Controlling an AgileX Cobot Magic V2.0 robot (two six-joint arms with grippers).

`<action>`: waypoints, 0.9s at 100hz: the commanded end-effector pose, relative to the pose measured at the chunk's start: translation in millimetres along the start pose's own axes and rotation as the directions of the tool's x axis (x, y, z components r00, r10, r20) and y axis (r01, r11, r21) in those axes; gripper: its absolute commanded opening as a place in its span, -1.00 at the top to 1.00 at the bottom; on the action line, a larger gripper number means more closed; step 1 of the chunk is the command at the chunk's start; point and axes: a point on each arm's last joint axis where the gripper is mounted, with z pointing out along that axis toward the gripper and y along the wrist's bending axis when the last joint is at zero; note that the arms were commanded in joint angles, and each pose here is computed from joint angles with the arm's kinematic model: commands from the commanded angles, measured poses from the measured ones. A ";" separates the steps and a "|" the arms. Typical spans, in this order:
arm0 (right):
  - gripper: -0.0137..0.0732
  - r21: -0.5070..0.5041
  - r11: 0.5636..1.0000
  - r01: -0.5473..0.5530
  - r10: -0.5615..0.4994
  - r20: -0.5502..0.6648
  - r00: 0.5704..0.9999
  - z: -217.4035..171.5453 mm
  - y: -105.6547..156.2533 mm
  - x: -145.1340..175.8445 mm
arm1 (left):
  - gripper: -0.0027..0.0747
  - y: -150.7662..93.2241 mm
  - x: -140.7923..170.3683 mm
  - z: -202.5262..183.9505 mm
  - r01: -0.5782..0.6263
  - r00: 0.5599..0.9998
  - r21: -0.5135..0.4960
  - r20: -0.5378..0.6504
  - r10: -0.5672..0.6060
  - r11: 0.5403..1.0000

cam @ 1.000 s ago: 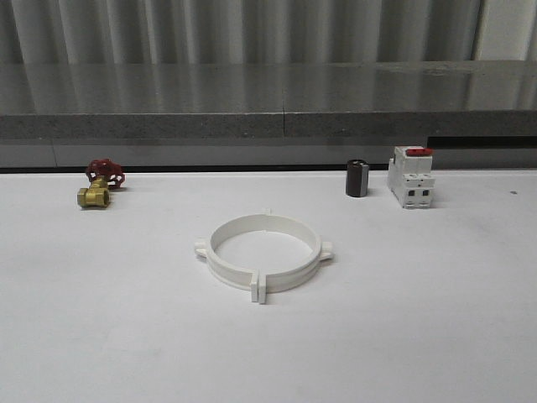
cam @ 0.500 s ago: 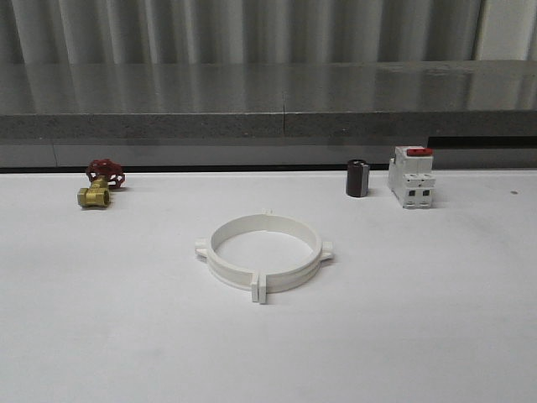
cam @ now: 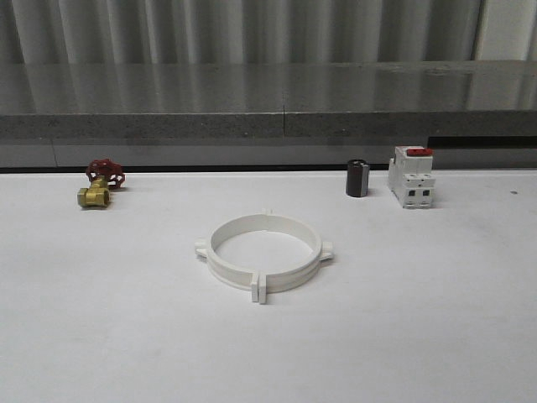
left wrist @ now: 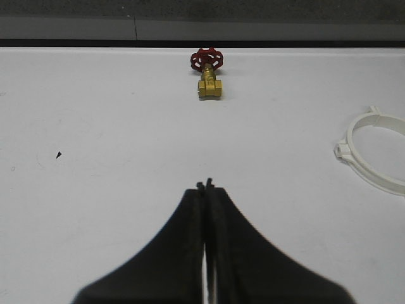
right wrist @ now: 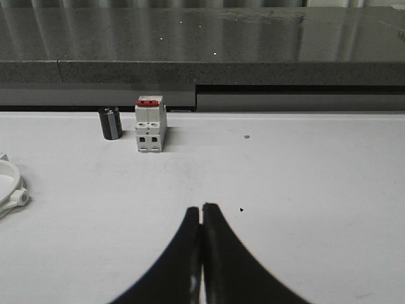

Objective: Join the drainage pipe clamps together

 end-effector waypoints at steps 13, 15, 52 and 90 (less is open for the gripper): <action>0.84 0.002 1.000 0.007 -0.007 0.117 0.993 -3.1 0.2 -13.4 | 0.98 -2.3 -12.8 -3.2 -0.003 0.997 0.018 0.082 0.001 1.000; 0.84 0.002 1.000 0.007 -0.007 0.117 0.993 -3.1 0.2 -13.4 | 0.98 -2.3 -12.9 -3.2 -0.003 0.997 0.018 0.082 0.001 1.000; 0.84 0.002 1.000 0.007 -0.007 0.117 0.993 -3.1 0.2 -13.4 | 0.98 -1.5 -12.3 -3.0 -0.059 0.956 0.030 0.289 0.048 0.998; 0.84 0.002 1.000 0.007 -0.007 0.117 0.993 -3.1 0.2 -13.4 | 0.98 13.3 47.4 -10.8 -0.019 0.903 -0.055 0.427 0.040 0.998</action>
